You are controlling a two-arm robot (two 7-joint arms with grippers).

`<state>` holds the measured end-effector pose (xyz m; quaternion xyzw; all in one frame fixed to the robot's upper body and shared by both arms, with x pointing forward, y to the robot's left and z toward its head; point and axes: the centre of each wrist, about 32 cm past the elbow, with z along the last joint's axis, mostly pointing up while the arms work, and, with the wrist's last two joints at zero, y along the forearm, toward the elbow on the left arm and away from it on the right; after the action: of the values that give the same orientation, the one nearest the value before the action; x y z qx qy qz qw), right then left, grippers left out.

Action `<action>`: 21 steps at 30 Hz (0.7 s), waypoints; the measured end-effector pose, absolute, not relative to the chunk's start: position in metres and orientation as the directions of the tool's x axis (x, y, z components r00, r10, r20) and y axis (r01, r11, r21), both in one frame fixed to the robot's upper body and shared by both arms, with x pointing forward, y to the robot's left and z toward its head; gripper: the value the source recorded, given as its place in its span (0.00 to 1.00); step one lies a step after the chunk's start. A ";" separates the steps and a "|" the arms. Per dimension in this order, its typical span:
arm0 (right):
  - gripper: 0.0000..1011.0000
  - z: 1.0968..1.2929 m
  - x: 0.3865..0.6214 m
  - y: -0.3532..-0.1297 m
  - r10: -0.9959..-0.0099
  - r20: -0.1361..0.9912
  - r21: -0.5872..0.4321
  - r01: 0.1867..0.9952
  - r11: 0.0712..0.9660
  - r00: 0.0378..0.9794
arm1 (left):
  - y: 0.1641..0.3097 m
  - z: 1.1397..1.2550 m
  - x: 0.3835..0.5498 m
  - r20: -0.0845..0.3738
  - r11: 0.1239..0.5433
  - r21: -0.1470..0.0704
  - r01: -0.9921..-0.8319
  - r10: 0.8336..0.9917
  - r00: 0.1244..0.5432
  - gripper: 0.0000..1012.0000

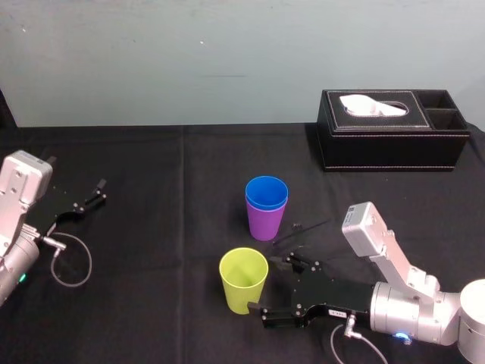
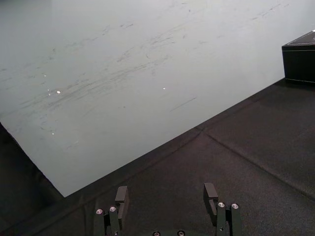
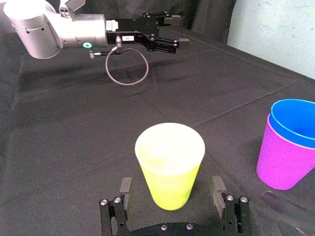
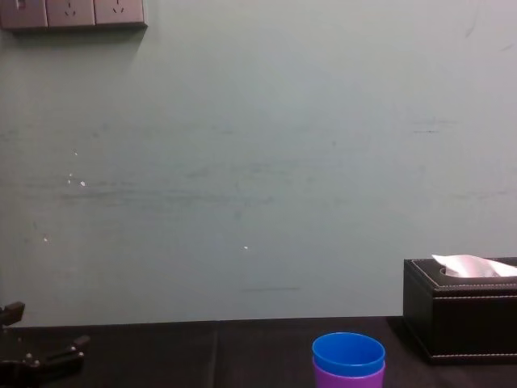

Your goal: Stack the three plastic cups sequentially using one hand.

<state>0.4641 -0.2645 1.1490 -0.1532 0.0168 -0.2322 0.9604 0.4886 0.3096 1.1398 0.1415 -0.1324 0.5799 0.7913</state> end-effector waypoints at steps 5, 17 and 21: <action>0.99 1.150 0.467 -0.261 -0.450 0.035 -0.298 0.440 0.847 0.892 | 0.310 1.140 0.489 0.374 0.287 0.070 -0.955 0.880 0.292 0.99; 0.99 1.149 0.478 -0.249 -0.456 0.031 -0.297 0.444 0.845 0.889 | 0.310 1.140 0.489 0.374 0.287 0.070 -0.955 0.880 0.292 0.99; 0.99 1.149 0.479 -0.245 -0.457 0.031 -0.298 0.444 0.845 0.889 | 0.310 1.140 0.489 0.374 0.287 0.070 -0.955 0.880 0.292 0.99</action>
<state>0.4795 -0.2454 1.1488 -0.1504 0.0205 -0.2346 0.9602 0.4886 0.3097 1.1398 0.1415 -0.1325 0.5799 0.7913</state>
